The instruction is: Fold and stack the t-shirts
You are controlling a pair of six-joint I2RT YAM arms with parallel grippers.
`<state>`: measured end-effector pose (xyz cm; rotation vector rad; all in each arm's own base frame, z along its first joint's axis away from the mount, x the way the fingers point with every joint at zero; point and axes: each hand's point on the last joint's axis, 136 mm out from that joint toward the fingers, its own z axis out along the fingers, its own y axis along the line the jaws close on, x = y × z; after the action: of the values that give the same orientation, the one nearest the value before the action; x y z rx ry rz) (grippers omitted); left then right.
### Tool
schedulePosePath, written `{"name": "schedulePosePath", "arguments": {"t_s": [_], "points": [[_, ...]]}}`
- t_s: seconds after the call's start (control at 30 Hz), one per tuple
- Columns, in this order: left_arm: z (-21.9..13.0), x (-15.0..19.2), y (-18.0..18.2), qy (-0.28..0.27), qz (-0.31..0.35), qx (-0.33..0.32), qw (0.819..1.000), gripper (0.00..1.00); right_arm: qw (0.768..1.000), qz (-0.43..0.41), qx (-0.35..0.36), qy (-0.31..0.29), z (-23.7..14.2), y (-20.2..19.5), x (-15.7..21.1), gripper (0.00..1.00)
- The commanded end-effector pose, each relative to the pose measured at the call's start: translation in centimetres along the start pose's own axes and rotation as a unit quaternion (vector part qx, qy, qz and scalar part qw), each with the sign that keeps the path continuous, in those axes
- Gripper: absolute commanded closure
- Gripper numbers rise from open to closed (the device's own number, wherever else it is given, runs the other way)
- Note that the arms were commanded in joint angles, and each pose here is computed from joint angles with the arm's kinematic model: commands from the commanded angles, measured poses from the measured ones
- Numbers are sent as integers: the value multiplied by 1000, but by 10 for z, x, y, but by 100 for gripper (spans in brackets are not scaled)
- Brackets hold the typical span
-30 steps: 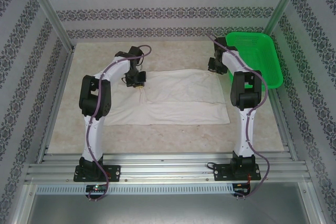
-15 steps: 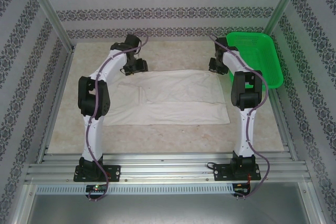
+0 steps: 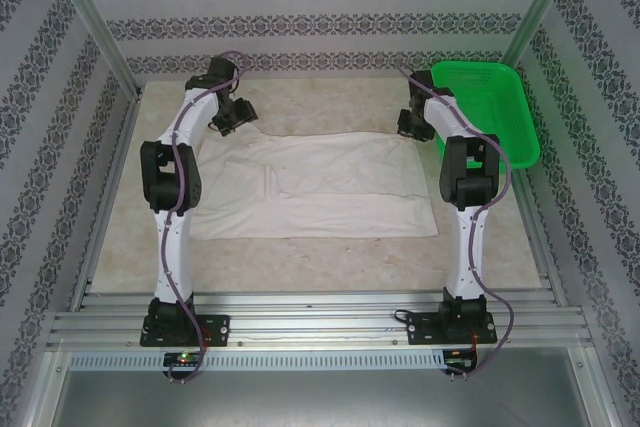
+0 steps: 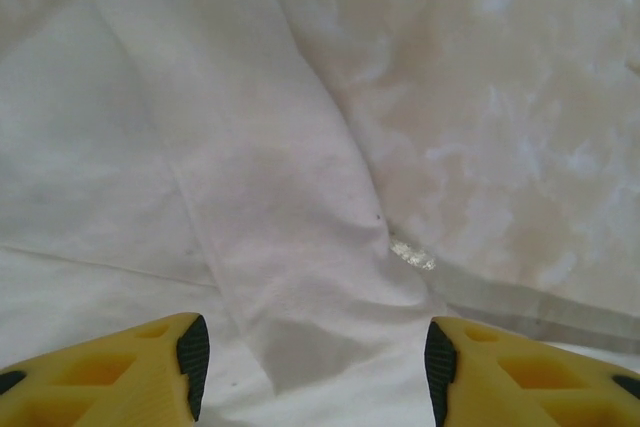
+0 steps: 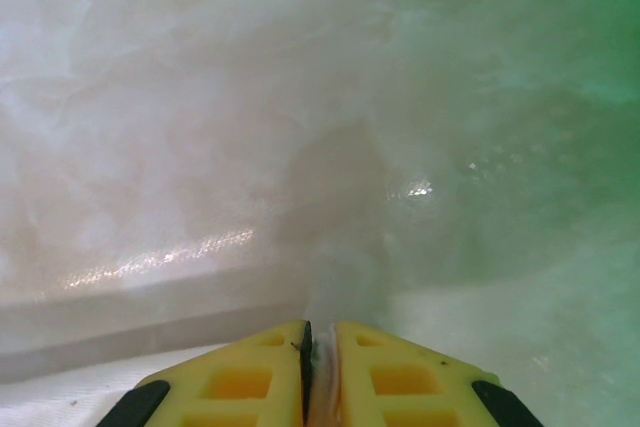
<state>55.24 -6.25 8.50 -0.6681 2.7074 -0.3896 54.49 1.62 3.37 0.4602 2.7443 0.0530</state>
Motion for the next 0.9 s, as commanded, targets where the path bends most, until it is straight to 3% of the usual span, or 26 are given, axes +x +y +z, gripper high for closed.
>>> {"name": "schedulePosePath", "arguments": {"t_s": [0.0,0.3,0.57,0.77,0.87], "points": [[0,10,-15,27,-38,46,998,41,1000,-1,0,-17,-20,-3,-12,85],[14,39,1,56,-129,64,988,44,1000,1,-5,-17,-19,-1,-14,85],[23,24,-2,25,-161,75,984,46,1000,-1,-4,-15,-18,-2,-12,85],[28,25,-2,26,-172,76,982,52,1000,0,-2,-14,-18,-3,-11,85],[27,24,-3,23,-173,81,981,60,1000,0,-4,-15,-18,-3,-13,85]]}}
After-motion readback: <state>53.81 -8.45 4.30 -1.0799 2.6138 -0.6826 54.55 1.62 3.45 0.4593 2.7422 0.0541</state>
